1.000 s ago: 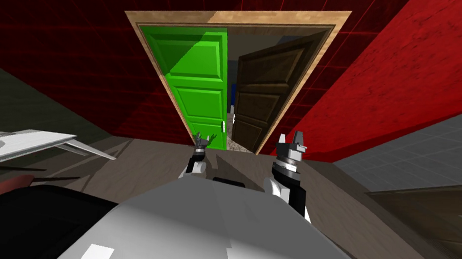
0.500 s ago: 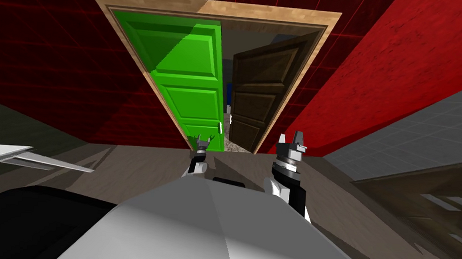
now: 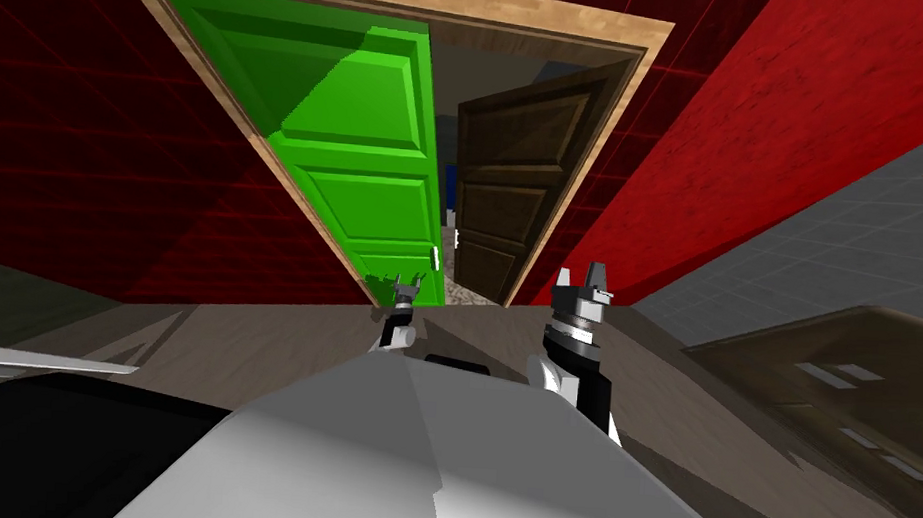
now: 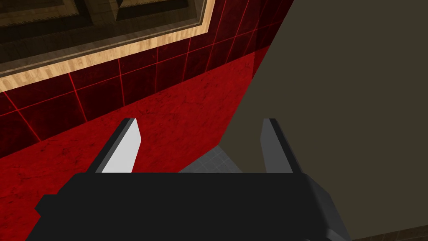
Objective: Push the door open
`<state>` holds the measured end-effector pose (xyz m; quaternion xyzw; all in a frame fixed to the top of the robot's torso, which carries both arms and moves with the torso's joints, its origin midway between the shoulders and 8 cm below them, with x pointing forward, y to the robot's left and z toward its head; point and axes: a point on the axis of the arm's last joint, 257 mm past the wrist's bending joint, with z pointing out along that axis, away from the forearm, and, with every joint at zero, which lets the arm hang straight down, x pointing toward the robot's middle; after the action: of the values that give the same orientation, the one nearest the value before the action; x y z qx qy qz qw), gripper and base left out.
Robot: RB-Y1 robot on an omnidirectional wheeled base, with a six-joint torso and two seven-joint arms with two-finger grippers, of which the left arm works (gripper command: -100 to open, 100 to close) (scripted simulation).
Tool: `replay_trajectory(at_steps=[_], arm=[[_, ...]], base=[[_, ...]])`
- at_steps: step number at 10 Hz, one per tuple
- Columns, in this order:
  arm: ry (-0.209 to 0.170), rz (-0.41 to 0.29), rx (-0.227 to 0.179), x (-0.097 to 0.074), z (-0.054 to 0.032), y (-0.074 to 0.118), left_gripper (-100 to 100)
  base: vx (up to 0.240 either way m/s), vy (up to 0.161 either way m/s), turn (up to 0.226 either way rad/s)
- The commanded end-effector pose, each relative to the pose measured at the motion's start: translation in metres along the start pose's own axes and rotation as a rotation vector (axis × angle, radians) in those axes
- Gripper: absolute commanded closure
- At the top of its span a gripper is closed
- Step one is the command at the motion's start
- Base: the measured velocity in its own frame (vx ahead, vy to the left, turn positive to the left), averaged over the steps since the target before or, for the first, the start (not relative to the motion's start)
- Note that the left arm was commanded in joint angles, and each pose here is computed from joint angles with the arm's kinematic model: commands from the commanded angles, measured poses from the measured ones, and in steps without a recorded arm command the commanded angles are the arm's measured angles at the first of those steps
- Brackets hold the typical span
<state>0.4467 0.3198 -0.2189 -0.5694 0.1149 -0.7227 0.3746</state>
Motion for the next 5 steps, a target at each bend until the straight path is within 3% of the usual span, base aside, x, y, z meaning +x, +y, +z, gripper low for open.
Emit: replay_trajectory(at_steps=[1,5], arm=[[-0.024,-0.047,-0.001,-0.011,-0.0026,0.007,-100],[-0.089,-0.164,0.0,-0.038,-0.0108,0.023,-100]], base=[[0.051,0.04,-0.158],[0.084,0.054,-0.14]])
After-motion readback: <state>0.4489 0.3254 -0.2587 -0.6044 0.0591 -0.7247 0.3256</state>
